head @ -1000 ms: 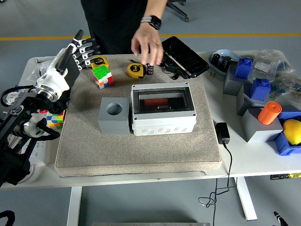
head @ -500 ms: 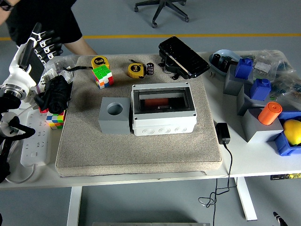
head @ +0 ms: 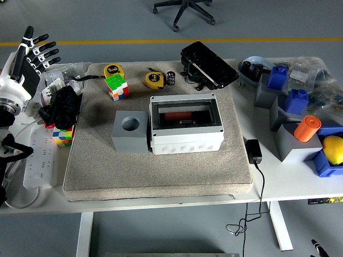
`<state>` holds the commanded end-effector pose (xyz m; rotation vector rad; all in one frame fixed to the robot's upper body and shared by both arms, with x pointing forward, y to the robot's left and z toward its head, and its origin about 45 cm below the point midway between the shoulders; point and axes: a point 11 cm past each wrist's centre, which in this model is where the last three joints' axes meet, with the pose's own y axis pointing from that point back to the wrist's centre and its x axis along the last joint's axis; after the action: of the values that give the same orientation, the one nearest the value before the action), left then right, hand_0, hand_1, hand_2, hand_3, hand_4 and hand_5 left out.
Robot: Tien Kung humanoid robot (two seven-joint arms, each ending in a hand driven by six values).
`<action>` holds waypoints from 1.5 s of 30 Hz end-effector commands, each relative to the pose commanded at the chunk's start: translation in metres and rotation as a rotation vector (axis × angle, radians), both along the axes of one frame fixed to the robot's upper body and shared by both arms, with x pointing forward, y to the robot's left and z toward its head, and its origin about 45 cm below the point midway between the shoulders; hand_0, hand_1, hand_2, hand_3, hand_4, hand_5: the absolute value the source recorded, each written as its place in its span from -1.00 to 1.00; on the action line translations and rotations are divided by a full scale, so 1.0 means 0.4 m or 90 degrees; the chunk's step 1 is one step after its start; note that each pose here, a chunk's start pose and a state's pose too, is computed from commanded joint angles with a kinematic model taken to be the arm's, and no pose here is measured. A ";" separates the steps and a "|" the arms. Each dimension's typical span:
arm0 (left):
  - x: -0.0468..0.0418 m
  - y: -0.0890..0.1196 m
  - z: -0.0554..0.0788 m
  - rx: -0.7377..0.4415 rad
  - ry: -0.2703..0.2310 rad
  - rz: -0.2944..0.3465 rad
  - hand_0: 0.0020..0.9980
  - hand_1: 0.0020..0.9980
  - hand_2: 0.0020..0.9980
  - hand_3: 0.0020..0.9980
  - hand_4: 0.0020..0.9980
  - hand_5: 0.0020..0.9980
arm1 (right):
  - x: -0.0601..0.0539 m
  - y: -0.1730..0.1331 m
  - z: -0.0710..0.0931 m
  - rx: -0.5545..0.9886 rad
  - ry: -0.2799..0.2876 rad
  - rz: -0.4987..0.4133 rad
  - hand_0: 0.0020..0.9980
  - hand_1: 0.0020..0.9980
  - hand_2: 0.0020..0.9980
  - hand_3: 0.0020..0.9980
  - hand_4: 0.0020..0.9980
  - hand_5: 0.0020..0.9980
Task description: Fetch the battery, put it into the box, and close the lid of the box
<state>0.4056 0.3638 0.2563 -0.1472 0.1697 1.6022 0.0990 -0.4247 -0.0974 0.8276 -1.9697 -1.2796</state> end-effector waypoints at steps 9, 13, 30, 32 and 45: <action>0.000 0.001 0.003 -0.001 0.000 -0.001 0.17 0.30 0.31 0.39 1.00 0.51 | -0.008 0.006 -0.004 0.006 0.004 0.001 0.45 0.33 0.31 0.20 1.00 0.23; -0.001 -0.005 -0.003 0.000 0.005 -0.006 0.17 0.30 0.31 0.39 1.00 0.51 | -0.004 0.005 -0.003 0.004 0.002 0.000 0.45 0.33 0.31 0.20 1.00 0.23; 0.000 -0.009 -0.003 0.001 0.009 -0.013 0.11 0.25 0.27 0.39 1.00 0.51 | -0.006 0.006 -0.004 0.005 0.002 0.002 0.46 0.34 0.31 0.19 1.00 0.23; 0.000 -0.010 -0.003 0.002 0.009 -0.014 0.11 0.25 0.27 0.39 1.00 0.51 | -0.006 0.004 -0.003 0.005 0.003 0.002 0.46 0.34 0.31 0.19 1.00 0.23; -0.001 -0.013 -0.004 0.005 0.012 -0.019 0.08 0.23 0.25 0.38 1.00 0.52 | -0.002 0.001 -0.001 0.001 0.005 0.008 0.45 0.34 0.31 0.19 1.00 0.23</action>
<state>0.4053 0.3586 0.2546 -0.1235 0.1801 1.5746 0.0981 -0.4242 -0.0978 0.8331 -1.9556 -1.2757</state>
